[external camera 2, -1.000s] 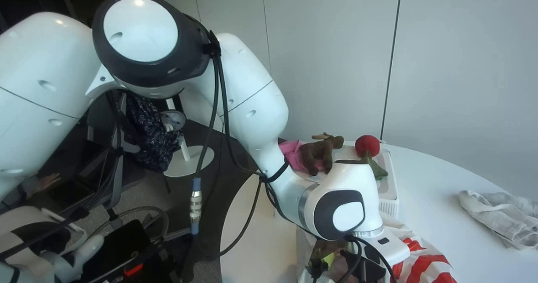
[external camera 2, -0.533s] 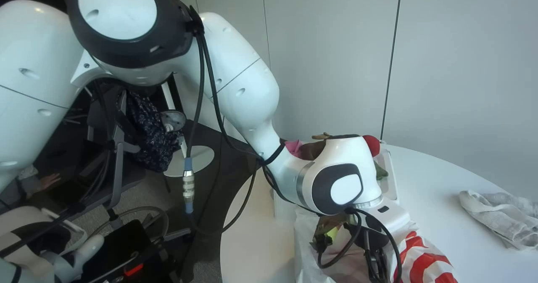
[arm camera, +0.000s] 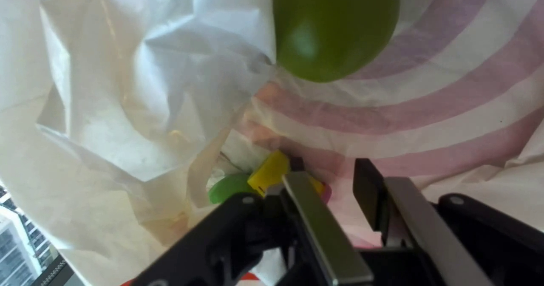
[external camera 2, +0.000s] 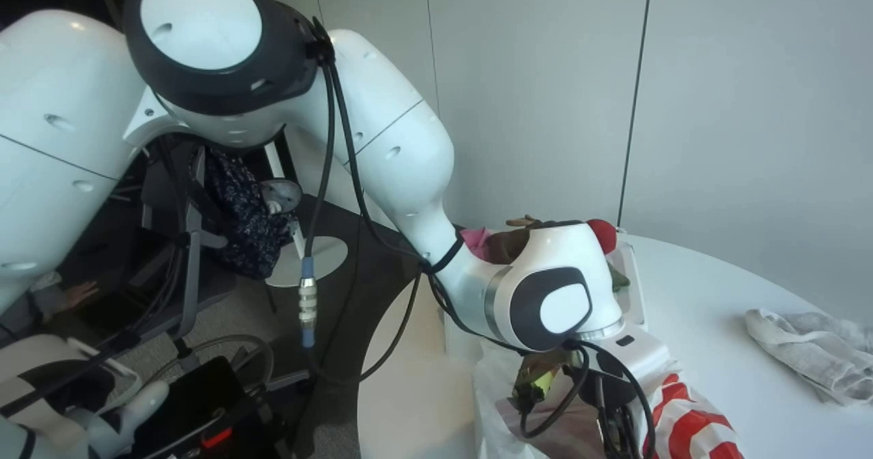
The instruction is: Empty the objects from the plastic and put it on the basket
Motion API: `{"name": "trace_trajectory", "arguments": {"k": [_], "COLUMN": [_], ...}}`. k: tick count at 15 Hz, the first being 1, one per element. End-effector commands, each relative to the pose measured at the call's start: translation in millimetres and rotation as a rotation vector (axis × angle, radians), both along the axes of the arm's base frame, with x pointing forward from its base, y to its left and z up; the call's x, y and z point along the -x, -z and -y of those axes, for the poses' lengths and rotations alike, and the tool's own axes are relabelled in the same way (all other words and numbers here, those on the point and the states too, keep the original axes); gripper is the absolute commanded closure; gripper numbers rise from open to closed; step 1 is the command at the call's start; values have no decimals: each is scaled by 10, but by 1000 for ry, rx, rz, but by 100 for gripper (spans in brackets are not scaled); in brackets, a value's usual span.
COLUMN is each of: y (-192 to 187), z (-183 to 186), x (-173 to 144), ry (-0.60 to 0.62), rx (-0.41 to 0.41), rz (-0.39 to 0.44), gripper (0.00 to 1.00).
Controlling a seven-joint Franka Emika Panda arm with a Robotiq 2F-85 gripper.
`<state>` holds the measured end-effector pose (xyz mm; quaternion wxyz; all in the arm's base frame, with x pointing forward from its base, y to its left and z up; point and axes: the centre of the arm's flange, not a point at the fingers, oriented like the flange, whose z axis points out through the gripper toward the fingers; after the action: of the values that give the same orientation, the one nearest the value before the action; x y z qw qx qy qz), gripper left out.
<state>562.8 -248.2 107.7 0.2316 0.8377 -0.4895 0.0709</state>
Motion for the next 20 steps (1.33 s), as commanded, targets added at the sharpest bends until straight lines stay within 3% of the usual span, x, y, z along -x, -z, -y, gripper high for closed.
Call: {"name": "trace_trajectory", "arguments": {"k": [1, 5, 9, 10, 16, 20], "y": [138, 124, 4, 136, 103, 286], "z": [117, 183, 17, 82, -5, 33], "x": [-176, -295, -255, -248, -289, -259], "ry": [-2, -44, -235, -158, -224, -248], "rx": [75, 50, -31, 16, -18, -137], "rz": [15, 0, -99, -66, -84, -85], "gripper": [32, 2, 0, 0, 0, 0]}}
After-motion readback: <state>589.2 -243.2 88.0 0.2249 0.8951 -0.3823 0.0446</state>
